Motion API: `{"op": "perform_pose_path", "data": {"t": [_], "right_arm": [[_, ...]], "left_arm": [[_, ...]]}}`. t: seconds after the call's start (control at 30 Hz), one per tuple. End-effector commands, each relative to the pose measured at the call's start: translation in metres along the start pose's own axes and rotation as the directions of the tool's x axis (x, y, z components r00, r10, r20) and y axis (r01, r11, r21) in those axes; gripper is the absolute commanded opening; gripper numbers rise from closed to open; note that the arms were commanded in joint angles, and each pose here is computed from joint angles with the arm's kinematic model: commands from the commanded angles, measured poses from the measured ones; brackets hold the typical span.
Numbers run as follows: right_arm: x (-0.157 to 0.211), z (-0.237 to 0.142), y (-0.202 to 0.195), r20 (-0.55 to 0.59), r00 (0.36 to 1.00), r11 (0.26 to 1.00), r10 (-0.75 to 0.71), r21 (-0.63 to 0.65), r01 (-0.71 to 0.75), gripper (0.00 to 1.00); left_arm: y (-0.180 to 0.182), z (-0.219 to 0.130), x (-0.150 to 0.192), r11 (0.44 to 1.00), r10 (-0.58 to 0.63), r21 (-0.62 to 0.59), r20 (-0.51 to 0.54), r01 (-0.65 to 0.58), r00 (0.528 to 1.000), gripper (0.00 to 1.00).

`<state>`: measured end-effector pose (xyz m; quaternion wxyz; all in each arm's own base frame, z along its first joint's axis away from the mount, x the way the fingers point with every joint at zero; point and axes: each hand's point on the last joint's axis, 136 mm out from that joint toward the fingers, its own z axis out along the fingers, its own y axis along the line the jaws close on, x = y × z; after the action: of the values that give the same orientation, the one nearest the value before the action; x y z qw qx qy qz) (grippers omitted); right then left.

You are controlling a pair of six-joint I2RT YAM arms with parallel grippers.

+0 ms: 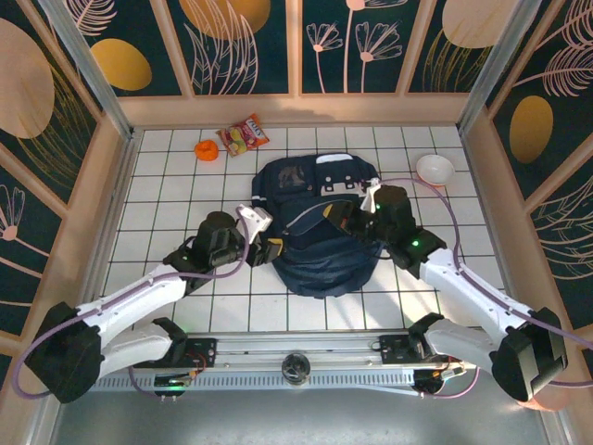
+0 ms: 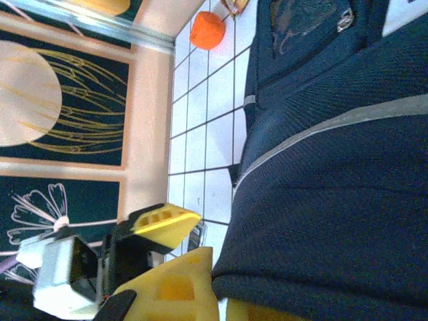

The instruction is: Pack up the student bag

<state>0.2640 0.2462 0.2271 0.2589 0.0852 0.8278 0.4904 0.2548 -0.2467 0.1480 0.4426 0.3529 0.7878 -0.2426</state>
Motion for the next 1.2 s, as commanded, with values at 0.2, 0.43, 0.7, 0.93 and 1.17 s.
{"op": "perform_pose_path", "data": {"t": [0.2, 0.43, 0.7, 0.93, 1.17], "right_arm": [[-0.003, -0.009, 0.051, -0.043, 0.99, 0.981, -0.132, -0.151, 0.124, 0.0], [-0.001, -0.01, 0.05, -0.057, 0.988, 0.981, -0.14, -0.145, 0.131, 0.0], [0.0, -0.009, 0.049, -0.073, 0.987, 0.981, -0.143, -0.144, 0.132, 0.0], [0.002, -0.008, 0.048, -0.082, 0.986, 0.981, -0.142, -0.148, 0.129, 0.0], [0.003, -0.008, 0.049, -0.086, 0.987, 0.98, -0.138, -0.156, 0.123, 0.0]], "left_arm": [[-0.012, 0.024, 0.018, 0.94, 0.322, 0.135, -0.056, -0.312, 0.945, 0.6], [-0.016, 0.021, 0.003, 0.942, 0.307, 0.131, 0.038, -0.309, 0.951, 0.59], [-0.008, 0.01, -0.002, 0.951, 0.266, 0.144, 0.07, -0.274, 0.961, 0.7], [-0.002, 0.012, 0.006, 0.945, 0.273, 0.171, 0.057, -0.278, 0.96, 0.68], [0.001, 0.023, 0.012, 0.933, 0.307, 0.184, 0.036, -0.308, 0.951, 0.62]]}}
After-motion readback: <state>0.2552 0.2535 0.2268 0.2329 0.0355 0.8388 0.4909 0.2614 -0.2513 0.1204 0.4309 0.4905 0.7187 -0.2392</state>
